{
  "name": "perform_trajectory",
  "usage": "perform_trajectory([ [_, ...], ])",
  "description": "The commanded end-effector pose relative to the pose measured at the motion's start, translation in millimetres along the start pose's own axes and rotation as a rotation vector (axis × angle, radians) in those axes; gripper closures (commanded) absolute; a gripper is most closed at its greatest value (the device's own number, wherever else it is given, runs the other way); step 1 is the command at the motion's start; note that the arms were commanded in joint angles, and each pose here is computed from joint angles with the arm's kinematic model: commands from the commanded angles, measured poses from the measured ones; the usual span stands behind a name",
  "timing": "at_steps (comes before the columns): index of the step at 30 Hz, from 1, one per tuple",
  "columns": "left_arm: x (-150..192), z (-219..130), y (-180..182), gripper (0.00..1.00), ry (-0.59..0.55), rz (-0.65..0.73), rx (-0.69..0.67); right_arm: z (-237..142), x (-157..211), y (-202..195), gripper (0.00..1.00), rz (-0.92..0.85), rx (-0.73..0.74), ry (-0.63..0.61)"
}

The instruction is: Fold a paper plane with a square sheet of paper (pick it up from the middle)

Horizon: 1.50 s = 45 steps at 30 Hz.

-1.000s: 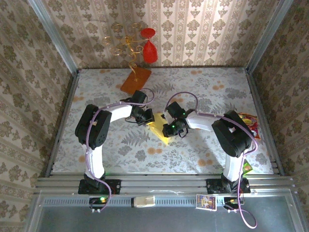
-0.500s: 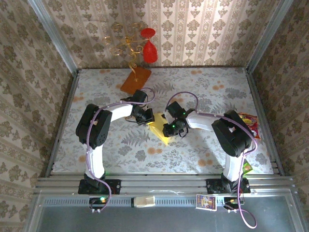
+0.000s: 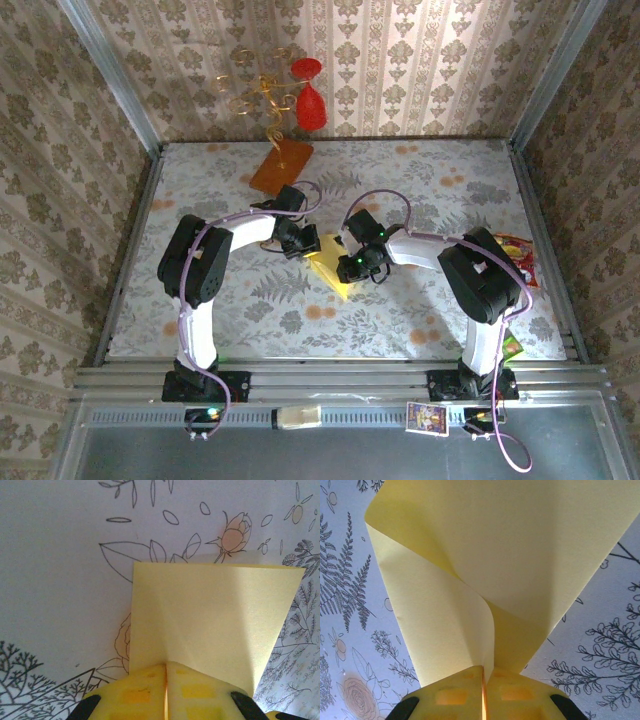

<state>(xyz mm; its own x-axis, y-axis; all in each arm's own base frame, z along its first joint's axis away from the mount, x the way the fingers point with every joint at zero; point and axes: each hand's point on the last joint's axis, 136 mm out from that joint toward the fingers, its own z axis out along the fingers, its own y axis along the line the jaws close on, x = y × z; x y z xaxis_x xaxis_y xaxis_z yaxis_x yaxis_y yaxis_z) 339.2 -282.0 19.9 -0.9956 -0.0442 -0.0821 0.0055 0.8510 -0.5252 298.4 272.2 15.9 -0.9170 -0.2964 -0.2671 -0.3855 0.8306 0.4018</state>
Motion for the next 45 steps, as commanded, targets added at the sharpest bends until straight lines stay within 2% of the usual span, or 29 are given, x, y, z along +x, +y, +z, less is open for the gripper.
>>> perform_trajectory([
  [1, 20.3, 18.5, 25.2, 0.91, 0.075, -0.009, -0.091, 6.4, 3.3, -5.8, 0.88, -0.004, 0.012, 0.015],
  [8, 10.7, 7.0, 12.2, 0.90, 0.038, 0.011, -0.060, 14.5, 13.3, -17.9, 0.88, 0.020, 0.064, 0.067],
  [14, -18.3, -38.6, -30.2, 0.81, -0.117, -0.006, 0.069, 16.9, 18.8, -22.7, 0.88, 0.032, 0.086, 0.095],
  [17, -17.6, -49.7, -39.9, 0.79, -0.160, -0.039, 0.106, 18.2, 19.0, -23.3, 0.88, 0.036, 0.087, 0.101],
  [21, 4.1, -41.5, -40.5, 0.79, -0.139, -0.088, 0.130, 18.3, 18.8, -23.6, 0.88, 0.038, 0.090, 0.102],
  [28, 43.6, -30.3, -41.2, 0.90, -0.067, -0.123, 0.163, 18.9, 19.5, -24.3, 0.88, 0.040, 0.092, 0.106],
  [36, 62.7, -21.7, -38.4, 0.94, -0.016, -0.108, 0.152, 21.4, 19.8, -24.0, 0.88, 0.044, 0.086, 0.110],
  [45, 65.6, -7.0, -25.1, 0.95, 0.006, -0.122, 0.102, 20.7, 20.7, -24.3, 0.88, 0.043, 0.089, 0.114],
])
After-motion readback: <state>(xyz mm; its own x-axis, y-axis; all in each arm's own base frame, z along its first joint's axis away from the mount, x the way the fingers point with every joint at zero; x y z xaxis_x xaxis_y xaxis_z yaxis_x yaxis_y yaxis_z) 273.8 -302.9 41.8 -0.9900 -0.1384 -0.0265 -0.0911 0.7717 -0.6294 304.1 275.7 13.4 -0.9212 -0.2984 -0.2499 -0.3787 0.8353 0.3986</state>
